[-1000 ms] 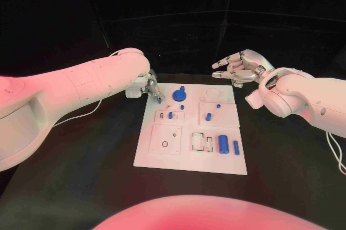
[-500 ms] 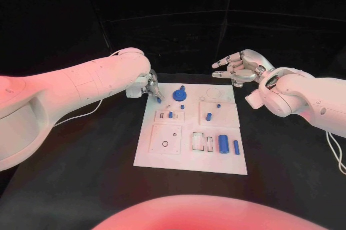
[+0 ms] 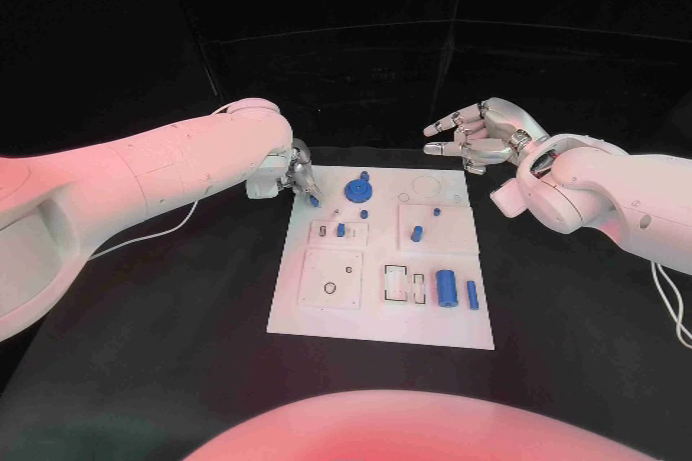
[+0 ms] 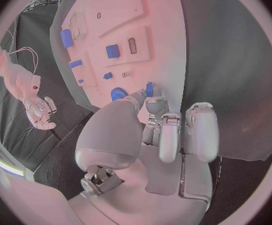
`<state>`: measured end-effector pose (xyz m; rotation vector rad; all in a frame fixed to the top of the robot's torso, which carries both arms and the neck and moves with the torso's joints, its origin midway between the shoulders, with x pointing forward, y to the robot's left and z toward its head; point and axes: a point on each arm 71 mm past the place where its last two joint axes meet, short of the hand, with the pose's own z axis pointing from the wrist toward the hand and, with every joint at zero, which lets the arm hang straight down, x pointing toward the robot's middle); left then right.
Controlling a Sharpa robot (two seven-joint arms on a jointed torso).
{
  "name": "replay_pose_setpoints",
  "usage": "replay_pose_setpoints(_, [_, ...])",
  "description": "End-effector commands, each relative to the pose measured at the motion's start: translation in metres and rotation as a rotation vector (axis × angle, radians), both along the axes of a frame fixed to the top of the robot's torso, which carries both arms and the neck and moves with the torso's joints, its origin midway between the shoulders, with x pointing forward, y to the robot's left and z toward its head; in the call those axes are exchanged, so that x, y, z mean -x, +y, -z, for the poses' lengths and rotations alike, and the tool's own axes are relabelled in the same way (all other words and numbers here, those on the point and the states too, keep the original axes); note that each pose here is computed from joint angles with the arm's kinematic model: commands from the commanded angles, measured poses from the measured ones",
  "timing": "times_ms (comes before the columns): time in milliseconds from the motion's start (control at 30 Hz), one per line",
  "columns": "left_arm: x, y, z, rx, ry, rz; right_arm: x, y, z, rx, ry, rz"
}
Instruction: Assemble the parts on the task board
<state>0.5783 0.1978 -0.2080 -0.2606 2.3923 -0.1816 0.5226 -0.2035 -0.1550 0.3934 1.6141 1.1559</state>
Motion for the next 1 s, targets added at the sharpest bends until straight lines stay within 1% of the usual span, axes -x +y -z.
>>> replay_pose_setpoints(33, [0.0012,0.003,-0.0037,0.047,-0.044,-0.021,0.000,0.000,-0.002,-0.006,-0.004,-0.008])
replay_pose_setpoints(167, [0.0063,0.007,-0.0056,0.074,-0.063,-0.037,-0.001,-0.001,-0.001,-0.005,-0.005,-0.006])
replay_pose_setpoints(267, [0.0113,0.008,-0.0069,0.096,-0.075,-0.044,-0.001,-0.002,-0.001,-0.005,-0.005,-0.005])
replay_pose_setpoints(567, [0.0318,0.007,-0.0122,0.151,-0.129,-0.054,-0.001,-0.004,-0.001,-0.003,-0.003,-0.002])
replay_pose_setpoints(633, [0.0375,0.007,-0.0130,0.162,-0.144,-0.057,-0.001,-0.004,-0.001,-0.002,-0.003,-0.001])
replay_pose_setpoints(733, [0.0449,0.006,-0.0120,0.164,-0.165,-0.051,-0.002,-0.005,-0.001,-0.001,-0.002,0.000])
replay_pose_setpoints(867, [0.0543,0.004,-0.0082,0.152,-0.196,-0.035,-0.002,-0.006,-0.001,-0.001,-0.001,0.000])
replay_pose_setpoints(1000, [0.0613,0.002,-0.0041,0.147,-0.211,-0.025,-0.002,-0.006,-0.001,0.000,0.000,0.001])
